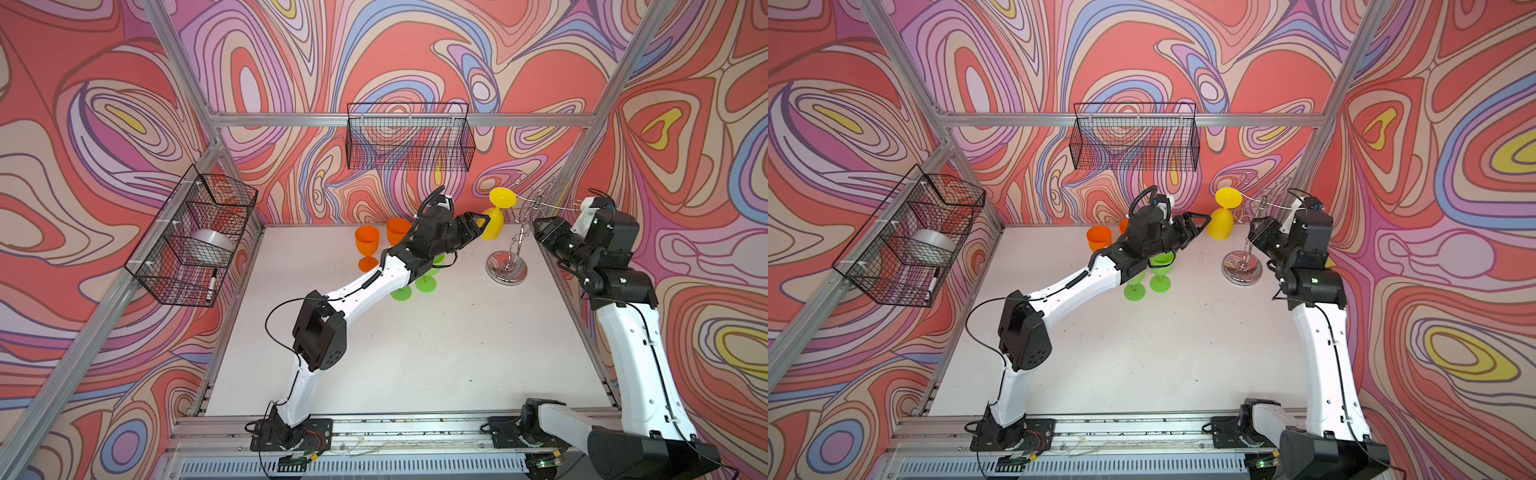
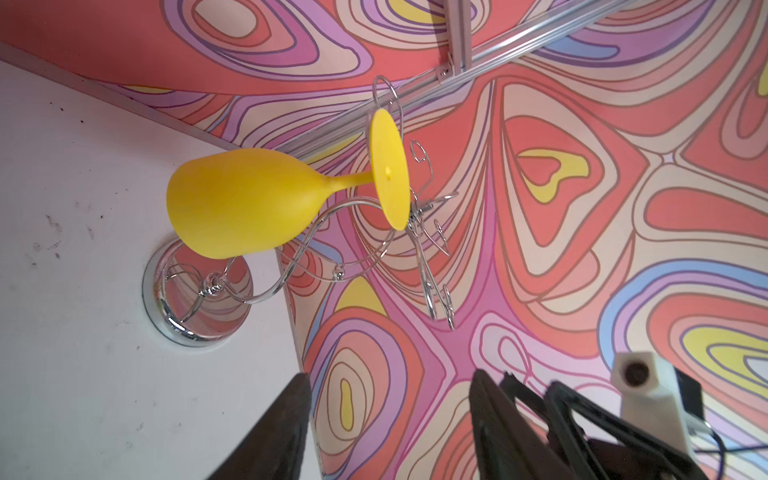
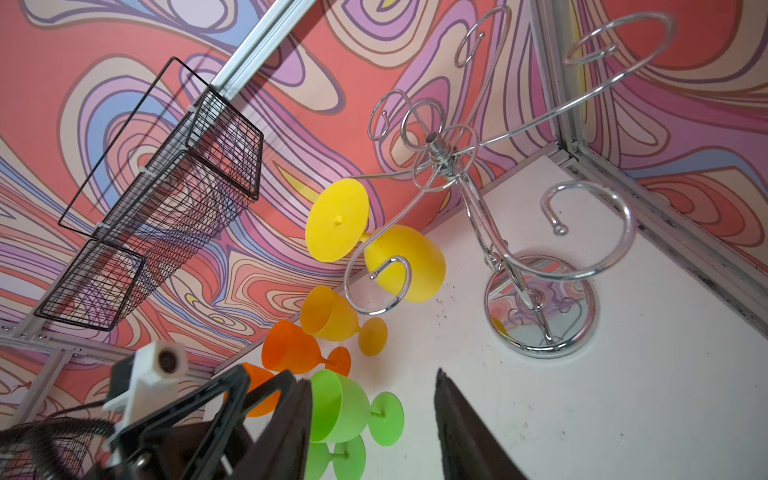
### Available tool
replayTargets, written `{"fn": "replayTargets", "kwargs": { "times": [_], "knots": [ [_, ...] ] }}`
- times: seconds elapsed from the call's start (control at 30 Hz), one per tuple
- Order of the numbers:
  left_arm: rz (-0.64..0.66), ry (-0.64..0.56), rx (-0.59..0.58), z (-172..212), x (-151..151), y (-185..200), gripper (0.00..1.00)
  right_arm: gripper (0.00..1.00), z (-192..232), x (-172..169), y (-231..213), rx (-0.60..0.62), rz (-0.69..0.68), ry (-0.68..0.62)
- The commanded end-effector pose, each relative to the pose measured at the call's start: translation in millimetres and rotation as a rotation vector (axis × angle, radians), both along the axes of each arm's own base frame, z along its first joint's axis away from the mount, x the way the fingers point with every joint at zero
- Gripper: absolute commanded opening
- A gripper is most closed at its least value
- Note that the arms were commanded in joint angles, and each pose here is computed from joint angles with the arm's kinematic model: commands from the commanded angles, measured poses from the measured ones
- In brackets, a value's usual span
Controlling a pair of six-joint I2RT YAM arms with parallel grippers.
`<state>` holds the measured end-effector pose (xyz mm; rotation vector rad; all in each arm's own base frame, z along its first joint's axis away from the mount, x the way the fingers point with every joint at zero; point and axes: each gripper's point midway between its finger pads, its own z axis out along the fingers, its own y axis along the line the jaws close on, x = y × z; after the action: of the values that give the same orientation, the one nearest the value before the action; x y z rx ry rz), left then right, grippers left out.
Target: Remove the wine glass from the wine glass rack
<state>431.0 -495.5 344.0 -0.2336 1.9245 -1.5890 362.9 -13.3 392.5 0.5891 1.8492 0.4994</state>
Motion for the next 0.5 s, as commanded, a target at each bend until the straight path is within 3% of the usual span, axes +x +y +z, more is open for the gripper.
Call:
{"fn": "replayTargets", "kwargs": {
  "times": [0.0,0.47],
  "knots": [
    [0.061,-0.030,-0.171,39,7,-10,0.55,0.50,2,-3,2,0.006,0.001,-0.029],
    [0.140,-0.068,-0.273,42,34,-21,0.45,0.48,10,-5,14,0.066,0.058,-0.079]
  ]
}}
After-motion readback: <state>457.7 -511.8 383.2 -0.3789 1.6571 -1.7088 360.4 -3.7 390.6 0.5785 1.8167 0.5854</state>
